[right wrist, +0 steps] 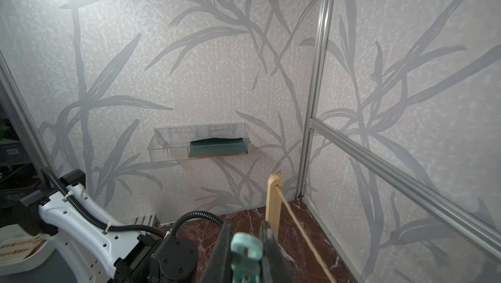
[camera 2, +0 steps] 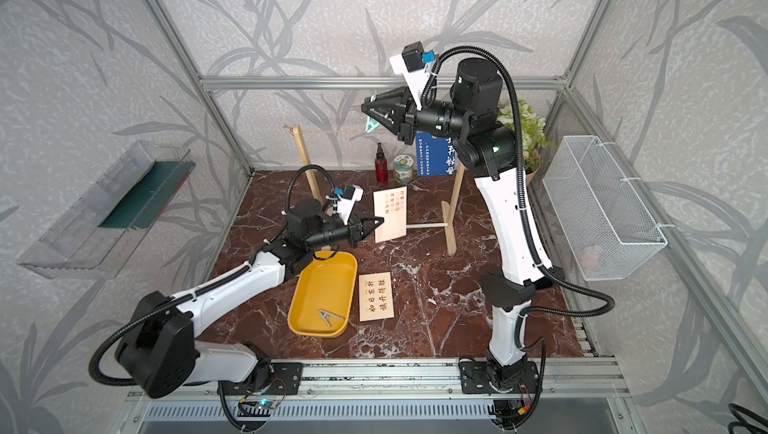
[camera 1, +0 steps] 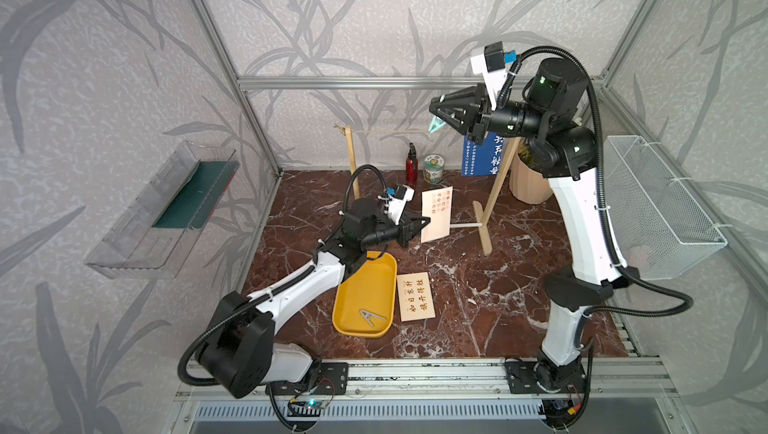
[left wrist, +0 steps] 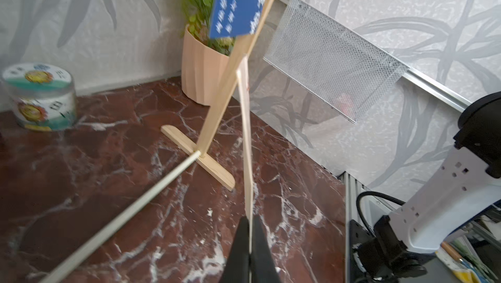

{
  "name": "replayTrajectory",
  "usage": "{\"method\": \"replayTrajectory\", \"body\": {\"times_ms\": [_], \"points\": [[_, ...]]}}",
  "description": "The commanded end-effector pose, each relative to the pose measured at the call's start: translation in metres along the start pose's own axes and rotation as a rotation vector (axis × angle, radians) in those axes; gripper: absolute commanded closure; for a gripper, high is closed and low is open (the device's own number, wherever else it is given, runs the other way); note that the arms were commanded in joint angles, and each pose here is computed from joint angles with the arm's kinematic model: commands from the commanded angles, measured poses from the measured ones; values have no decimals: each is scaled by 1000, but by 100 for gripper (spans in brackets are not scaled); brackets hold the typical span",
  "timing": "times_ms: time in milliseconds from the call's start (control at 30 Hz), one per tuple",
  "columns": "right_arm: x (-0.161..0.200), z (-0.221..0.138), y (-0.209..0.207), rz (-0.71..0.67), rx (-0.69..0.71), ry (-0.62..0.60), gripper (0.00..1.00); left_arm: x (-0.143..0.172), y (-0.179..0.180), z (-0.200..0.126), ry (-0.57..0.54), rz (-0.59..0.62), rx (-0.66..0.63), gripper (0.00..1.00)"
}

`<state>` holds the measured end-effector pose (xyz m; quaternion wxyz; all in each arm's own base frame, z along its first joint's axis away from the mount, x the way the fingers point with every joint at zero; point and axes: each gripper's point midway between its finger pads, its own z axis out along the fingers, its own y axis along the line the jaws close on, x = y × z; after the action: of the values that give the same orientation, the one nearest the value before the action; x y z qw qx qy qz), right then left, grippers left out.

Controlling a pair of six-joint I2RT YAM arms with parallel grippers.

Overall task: Remove the postcards from the strings
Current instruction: Place the postcard on the postcard.

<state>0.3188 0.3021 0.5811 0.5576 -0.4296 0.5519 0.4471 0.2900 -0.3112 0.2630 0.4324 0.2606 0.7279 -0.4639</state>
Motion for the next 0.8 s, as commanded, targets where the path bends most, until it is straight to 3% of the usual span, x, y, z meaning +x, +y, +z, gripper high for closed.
{"method": "replayTrajectory", "body": {"times_ms": [0,133,333,533,633,700,767], "points": [[28,-9,11,-8,66,68,100,53,-6,-8,179,-150,-132,100],[67,-26,23,8,153,-6,100,103,-6,-10,309,-311,-187,100],[147,-42,23,143,236,69,100,159,13,-23,471,-419,-317,100],[213,-35,35,237,219,158,100,191,21,-20,554,-489,-331,98],[230,-34,35,274,214,169,100,198,23,-16,584,-498,-331,86],[240,-33,36,292,209,187,100,201,25,-17,611,-491,-345,61],[247,-33,36,304,209,204,100,201,28,-22,627,-473,-384,51]]}}
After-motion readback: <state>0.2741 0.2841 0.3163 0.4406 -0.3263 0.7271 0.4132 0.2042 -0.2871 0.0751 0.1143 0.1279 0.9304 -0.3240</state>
